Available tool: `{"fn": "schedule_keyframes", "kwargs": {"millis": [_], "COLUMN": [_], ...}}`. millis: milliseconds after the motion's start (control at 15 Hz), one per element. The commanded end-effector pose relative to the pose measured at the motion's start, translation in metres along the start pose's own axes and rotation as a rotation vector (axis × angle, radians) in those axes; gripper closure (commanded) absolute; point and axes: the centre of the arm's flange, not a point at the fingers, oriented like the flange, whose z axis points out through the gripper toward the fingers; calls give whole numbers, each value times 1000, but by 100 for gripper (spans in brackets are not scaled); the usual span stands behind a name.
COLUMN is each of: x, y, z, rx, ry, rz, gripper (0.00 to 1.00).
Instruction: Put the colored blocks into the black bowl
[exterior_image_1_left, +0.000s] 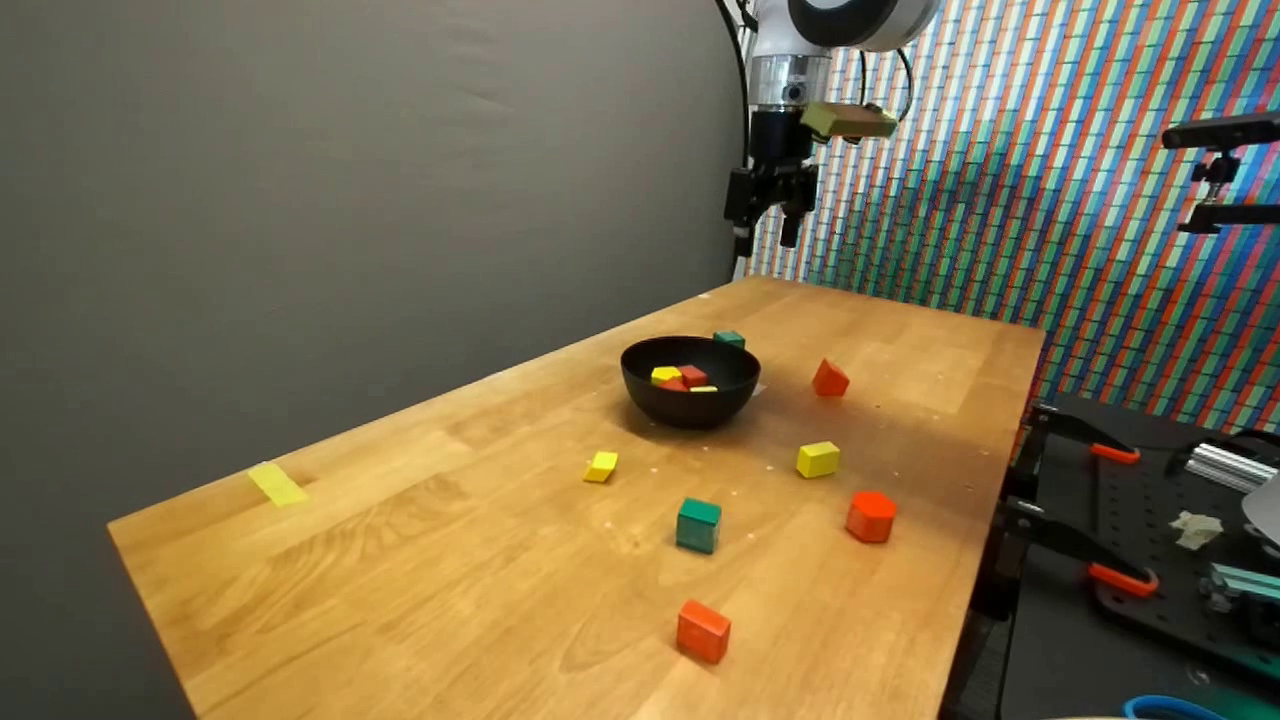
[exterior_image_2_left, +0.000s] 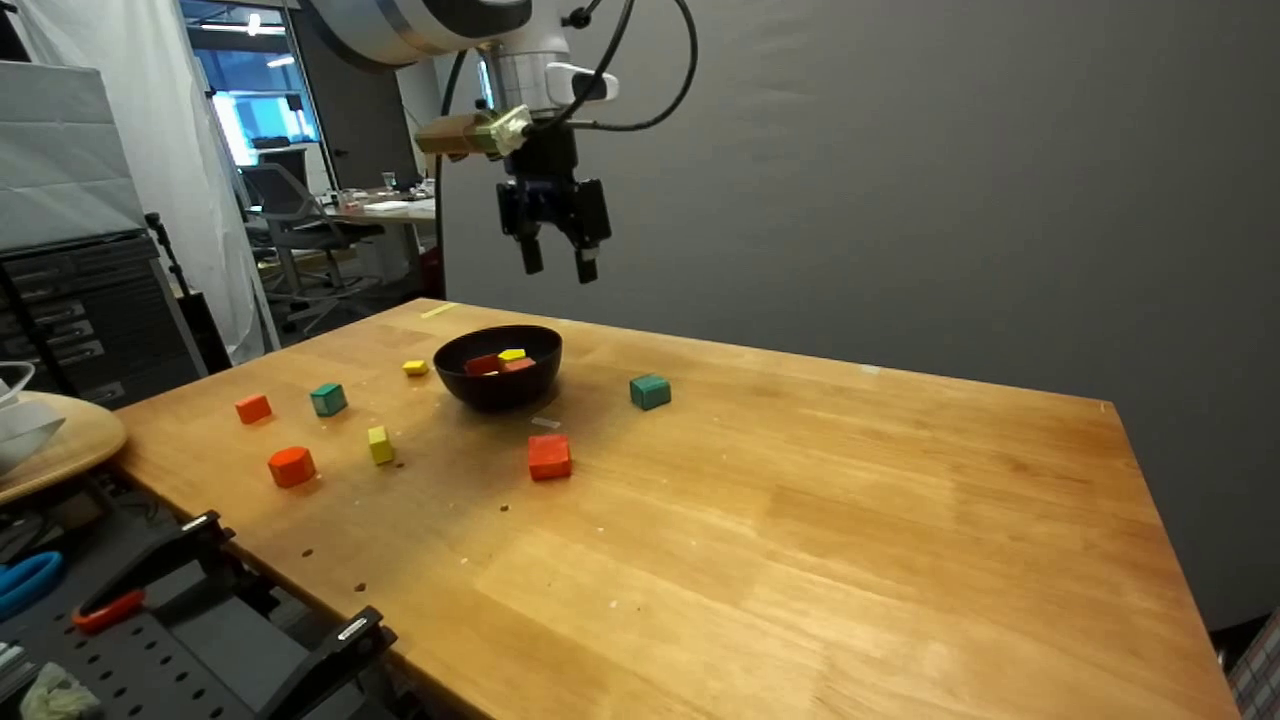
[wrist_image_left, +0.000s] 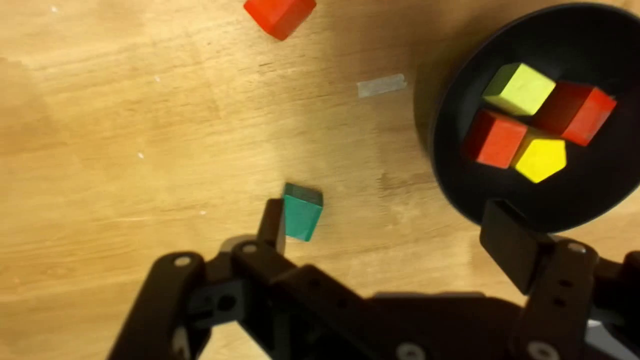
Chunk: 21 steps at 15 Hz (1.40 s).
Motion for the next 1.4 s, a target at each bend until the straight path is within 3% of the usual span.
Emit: {"fn": "schedule_keyframes", "kwargs": {"millis": [0,200,400,733,1000,1067,1333], "x": [29,47,57,58,61,62,65], "y": [20,22,18,23,22,21,20], "z": [26,57,85,120,144,150,168], "rx": [52,26,-24,-95,-86,-85,-82], "ry": [41,171,263,270,226,216,190], "rz": [185,272,285,329,346,348,364], "gripper": [0,0,0,0,0,15,51]}}
